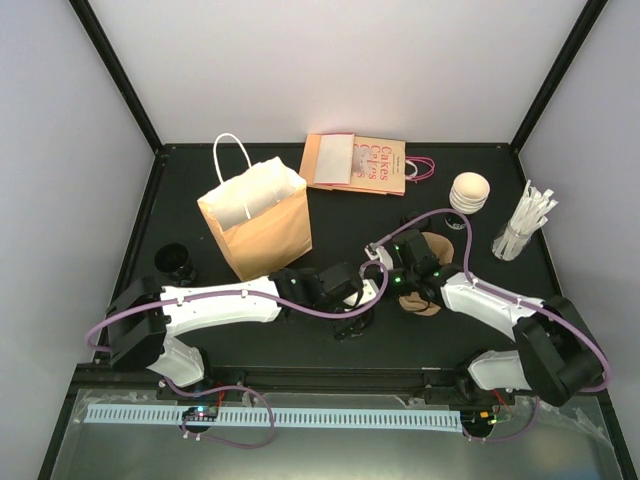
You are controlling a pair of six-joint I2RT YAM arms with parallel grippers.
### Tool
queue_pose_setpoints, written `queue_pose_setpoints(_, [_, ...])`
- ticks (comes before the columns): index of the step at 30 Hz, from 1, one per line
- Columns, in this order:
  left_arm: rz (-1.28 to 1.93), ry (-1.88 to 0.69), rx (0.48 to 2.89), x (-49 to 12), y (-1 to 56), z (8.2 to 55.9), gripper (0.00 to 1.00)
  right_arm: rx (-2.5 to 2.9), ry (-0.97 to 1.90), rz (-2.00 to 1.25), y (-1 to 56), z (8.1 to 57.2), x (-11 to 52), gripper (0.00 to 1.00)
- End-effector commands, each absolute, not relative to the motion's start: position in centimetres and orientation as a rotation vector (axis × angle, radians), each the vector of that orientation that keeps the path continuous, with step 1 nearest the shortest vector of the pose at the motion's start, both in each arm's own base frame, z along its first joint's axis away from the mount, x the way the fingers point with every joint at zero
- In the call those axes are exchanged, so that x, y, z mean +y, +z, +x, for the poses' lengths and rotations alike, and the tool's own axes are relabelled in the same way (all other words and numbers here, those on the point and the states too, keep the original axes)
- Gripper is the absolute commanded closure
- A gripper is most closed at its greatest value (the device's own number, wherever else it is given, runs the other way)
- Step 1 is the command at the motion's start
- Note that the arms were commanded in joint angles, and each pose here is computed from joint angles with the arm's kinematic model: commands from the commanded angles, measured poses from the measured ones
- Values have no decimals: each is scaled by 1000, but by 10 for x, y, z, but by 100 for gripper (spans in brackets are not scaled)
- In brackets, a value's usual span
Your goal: Pack the takeout coffee
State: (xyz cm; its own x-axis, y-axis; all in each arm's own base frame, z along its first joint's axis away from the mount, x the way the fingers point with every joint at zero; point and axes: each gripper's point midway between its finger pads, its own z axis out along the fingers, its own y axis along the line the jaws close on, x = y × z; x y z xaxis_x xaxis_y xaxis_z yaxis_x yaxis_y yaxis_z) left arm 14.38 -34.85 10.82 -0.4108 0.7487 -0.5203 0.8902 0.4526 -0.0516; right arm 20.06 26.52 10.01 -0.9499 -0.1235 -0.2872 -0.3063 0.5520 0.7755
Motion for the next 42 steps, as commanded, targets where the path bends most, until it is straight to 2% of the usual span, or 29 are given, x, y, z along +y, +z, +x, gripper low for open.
queue_pose_setpoints(1, [1550, -372, 2486, -315, 51, 108, 37, 2565, 1372, -398, 106, 192, 265, 66])
queue_pose_setpoints(7, [1548, -362, 2488, -314, 52, 109, 37, 2561, 1404, -362, 99, 187, 260, 66])
queue_pose_setpoints(25, [1552, -345, 2491, -313, 50, 110, 37, 2714, 1349, -249, 27, 153, 232, 68])
queue_pose_setpoints(42, [1556, -324, 2511, -312, 47, 108, 38, 2762, 1364, -202, 3, 134, 225, 71])
